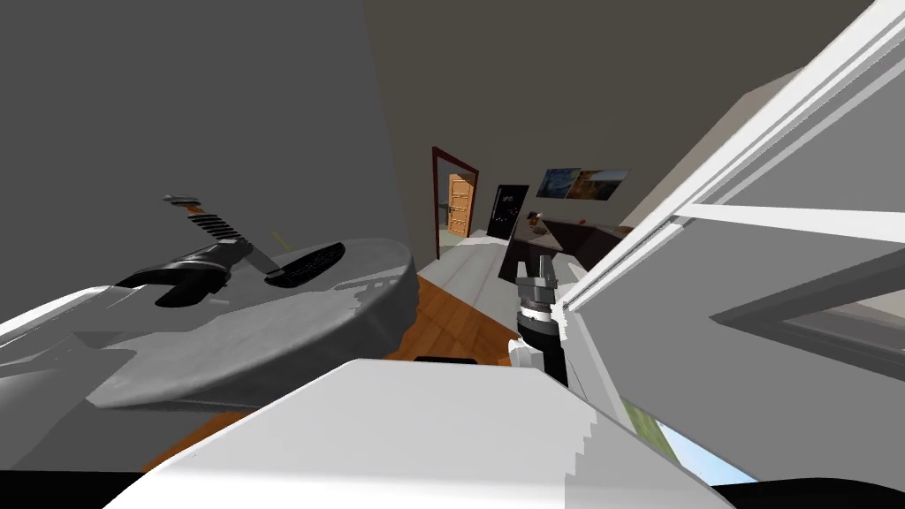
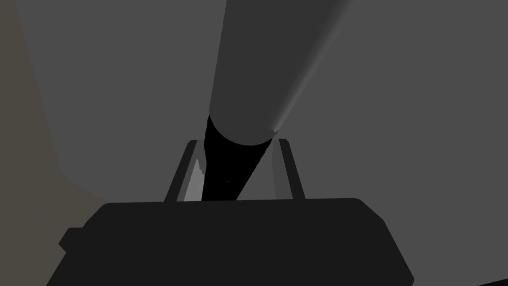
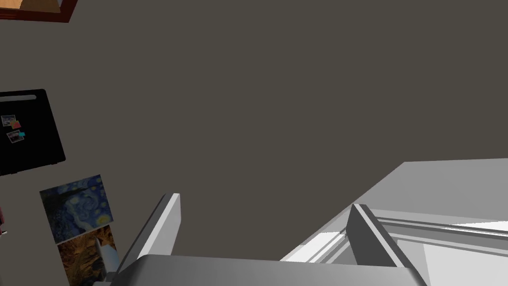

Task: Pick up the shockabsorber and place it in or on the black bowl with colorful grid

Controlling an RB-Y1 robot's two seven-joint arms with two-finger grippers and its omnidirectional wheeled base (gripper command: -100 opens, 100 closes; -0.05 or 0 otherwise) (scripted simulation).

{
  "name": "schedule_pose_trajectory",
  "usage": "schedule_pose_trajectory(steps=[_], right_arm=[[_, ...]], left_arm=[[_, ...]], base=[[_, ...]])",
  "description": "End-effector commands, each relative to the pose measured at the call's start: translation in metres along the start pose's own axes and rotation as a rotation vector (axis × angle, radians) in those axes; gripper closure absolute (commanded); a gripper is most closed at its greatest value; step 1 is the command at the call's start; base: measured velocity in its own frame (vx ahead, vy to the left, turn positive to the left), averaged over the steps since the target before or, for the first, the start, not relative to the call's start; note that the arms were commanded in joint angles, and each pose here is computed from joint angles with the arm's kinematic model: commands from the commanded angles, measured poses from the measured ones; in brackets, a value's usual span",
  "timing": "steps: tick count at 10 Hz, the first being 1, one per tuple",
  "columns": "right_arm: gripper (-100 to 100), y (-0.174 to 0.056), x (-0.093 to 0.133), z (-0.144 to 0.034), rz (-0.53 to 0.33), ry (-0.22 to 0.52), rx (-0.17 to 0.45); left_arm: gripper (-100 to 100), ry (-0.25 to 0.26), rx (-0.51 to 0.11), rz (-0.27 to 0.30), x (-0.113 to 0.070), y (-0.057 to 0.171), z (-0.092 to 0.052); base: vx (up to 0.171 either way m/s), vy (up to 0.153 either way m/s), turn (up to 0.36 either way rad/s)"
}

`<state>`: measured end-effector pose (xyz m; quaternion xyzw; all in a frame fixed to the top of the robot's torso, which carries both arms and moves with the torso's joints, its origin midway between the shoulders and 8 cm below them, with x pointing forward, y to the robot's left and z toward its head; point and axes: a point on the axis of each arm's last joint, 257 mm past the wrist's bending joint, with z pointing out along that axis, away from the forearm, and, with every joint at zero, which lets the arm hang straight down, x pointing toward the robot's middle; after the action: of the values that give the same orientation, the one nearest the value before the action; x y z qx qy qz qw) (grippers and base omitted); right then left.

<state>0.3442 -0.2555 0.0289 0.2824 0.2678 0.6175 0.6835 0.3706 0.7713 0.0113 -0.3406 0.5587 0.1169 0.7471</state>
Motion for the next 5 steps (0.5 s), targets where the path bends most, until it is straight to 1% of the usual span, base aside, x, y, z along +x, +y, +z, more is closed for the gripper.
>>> schedule_pose_trajectory(steps=[1,5], right_arm=[[0,0.0,0.0,0.0,0.0,0.0,0.0],[0,0.0,0.0,0.0,0.0,0.0,0.0]], left_arm=[[100,-0.017,-0.054,-0.014,-0.012,0.017,0.005],[100,-0.05,-0.154,-0.042,-0.034,0.049,0.014]], base=[[0.034,0.028,-0.22],[0.05,0.028,-0.196]])
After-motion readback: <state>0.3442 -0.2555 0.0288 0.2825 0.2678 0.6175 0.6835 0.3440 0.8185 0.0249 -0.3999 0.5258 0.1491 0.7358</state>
